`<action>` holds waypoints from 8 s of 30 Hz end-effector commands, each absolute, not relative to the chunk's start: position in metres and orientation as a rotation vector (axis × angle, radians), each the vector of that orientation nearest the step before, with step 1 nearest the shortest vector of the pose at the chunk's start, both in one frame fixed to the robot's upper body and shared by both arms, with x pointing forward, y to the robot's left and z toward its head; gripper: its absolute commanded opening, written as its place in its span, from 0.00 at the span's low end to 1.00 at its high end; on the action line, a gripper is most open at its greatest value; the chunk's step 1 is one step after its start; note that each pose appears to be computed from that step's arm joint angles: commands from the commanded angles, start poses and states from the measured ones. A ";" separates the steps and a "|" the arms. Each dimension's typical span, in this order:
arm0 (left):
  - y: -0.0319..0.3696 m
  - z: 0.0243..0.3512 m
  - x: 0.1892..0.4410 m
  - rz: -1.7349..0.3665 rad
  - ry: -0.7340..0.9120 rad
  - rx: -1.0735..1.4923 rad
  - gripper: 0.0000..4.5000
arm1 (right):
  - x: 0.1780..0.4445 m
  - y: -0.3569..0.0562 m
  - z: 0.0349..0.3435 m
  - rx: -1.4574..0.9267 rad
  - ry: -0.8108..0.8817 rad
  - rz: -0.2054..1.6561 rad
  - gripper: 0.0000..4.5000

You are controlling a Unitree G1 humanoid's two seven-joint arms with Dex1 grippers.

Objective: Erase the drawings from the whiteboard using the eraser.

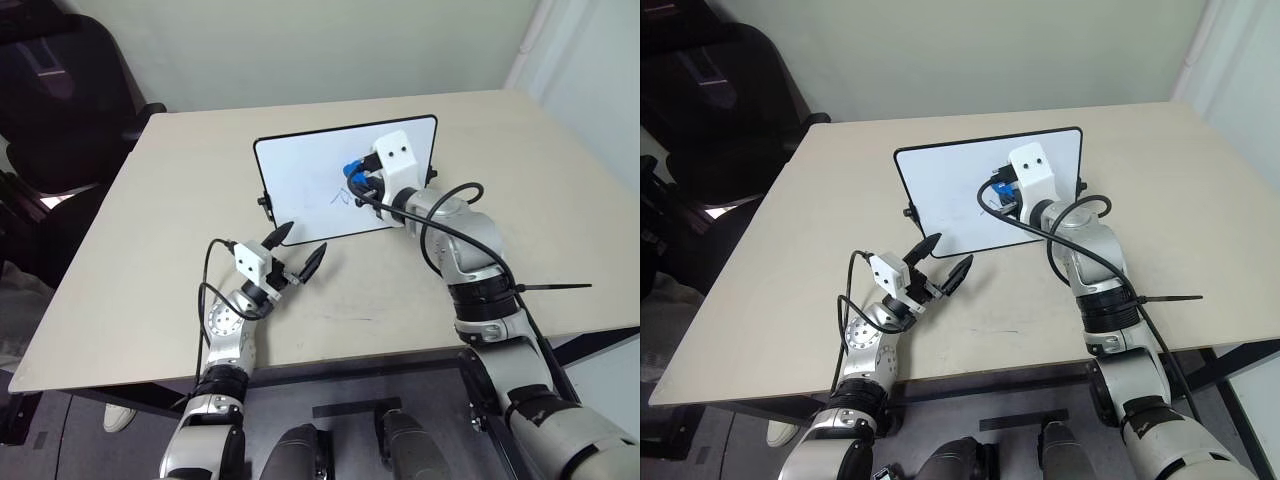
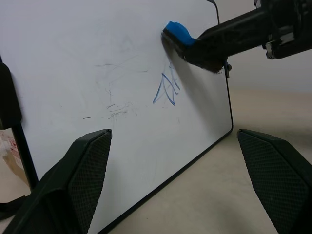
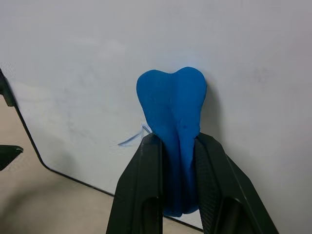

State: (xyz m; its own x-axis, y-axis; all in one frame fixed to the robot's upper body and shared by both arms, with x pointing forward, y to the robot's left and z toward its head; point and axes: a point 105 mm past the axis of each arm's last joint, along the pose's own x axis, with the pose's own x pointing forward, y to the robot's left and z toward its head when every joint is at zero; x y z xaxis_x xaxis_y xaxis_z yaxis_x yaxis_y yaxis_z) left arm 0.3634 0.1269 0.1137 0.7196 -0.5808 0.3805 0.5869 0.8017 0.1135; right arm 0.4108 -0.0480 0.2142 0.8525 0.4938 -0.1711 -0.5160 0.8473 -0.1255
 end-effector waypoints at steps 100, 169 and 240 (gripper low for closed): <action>0.126 0.103 0.362 -0.620 -0.394 -0.031 1.00 | 0.422 -0.032 0.201 -0.258 0.169 0.530 0.16; 0.129 0.101 0.356 -0.616 -0.389 -0.026 1.00 | 0.444 -0.077 0.204 -0.266 0.186 0.325 0.16; 0.120 0.099 0.366 -0.643 -0.374 -0.036 1.00 | 0.370 -0.185 0.139 -0.172 0.610 0.196 0.49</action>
